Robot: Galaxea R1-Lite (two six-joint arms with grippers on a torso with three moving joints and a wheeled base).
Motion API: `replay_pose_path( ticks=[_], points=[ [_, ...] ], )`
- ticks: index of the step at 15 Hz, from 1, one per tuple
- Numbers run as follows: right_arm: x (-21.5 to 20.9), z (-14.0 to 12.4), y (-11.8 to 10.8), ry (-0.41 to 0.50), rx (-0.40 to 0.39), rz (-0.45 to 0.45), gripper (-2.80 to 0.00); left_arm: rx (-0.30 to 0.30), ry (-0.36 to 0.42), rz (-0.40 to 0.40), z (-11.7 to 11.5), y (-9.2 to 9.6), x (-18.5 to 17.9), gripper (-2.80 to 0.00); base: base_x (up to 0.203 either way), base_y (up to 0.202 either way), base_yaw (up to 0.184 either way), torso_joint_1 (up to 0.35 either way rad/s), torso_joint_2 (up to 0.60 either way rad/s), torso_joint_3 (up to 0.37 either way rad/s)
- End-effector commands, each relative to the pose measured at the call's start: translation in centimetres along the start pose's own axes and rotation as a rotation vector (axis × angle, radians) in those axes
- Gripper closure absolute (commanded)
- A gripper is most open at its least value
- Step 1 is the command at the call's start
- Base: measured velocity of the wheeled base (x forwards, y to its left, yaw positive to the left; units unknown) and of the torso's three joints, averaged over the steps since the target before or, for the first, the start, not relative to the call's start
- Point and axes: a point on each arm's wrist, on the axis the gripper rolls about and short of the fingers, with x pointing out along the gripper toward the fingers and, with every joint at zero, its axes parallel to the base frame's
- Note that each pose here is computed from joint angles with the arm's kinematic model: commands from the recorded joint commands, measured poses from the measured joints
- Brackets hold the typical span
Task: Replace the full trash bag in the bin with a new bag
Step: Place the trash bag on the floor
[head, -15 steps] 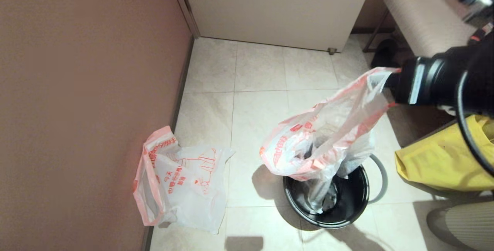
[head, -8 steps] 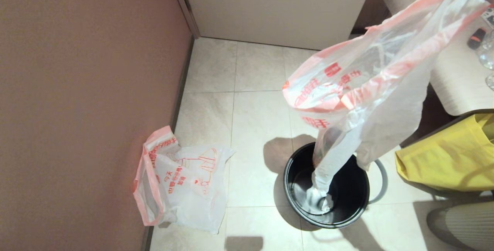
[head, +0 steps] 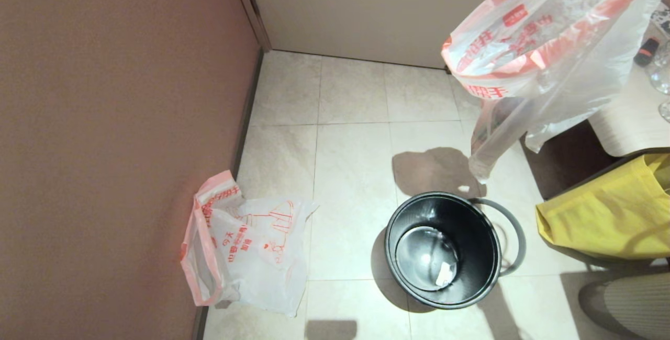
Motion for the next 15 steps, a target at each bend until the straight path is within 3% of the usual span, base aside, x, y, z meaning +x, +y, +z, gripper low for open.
replay_pose_path(
  ticks=[1,5,7,9,10,11,13,15],
  points=[
    [5.7,-3.4,-0.8,0.089,-0.047,-0.084,0.00,0.000,0.001,0.000,0.0,0.0,0.0,0.00,0.000,0.000,0.000,0.000,0.00,0.000],
    [16.9,-13.0,-4.5,0.239,-0.187,-0.206,0.00,-0.002,0.001,0.001,0.0,0.0,0.0,0.00,0.000,0.000,0.000,0.000,0.00,0.000],
    [21.6,-18.7,-7.7,0.282,-0.266,-0.266,0.00,0.000,0.001,0.001,0.0,0.0,0.0,0.00,0.000,0.000,0.000,0.000,0.00,0.000],
    [25.6,-25.5,-12.2,0.321,-0.385,-0.325,0.00,0.000,0.001,0.000,0.0,0.0,0.0,0.00,0.000,0.000,0.000,0.000,0.00,0.000],
    [26.8,-28.4,-14.3,0.333,-0.440,-0.351,-2.31,0.000,0.001,0.001,0.0,0.0,0.0,0.00,0.000,0.000,0.000,0.000,0.00,0.000],
    [27.7,-30.9,-16.2,0.333,-0.488,-0.379,-2.80,-0.001,0.001,0.000,0.0,0.0,0.0,0.00,0.000,0.000,0.000,0.000,0.00,0.000],
    [28.0,-32.1,-17.5,0.329,-0.527,-0.402,-2.80,-0.001,0.001,0.000,0.0,0.0,0.0,0.00,0.000,0.000,0.000,0.000,0.00,0.000],
    [27.0,-28.2,-16.3,0.288,-0.529,-0.404,-2.80,0.000,0.001,0.001,0.0,0.0,0.0,0.00,0.000,0.000,0.000,0.000,0.00,0.000]
  ],
)
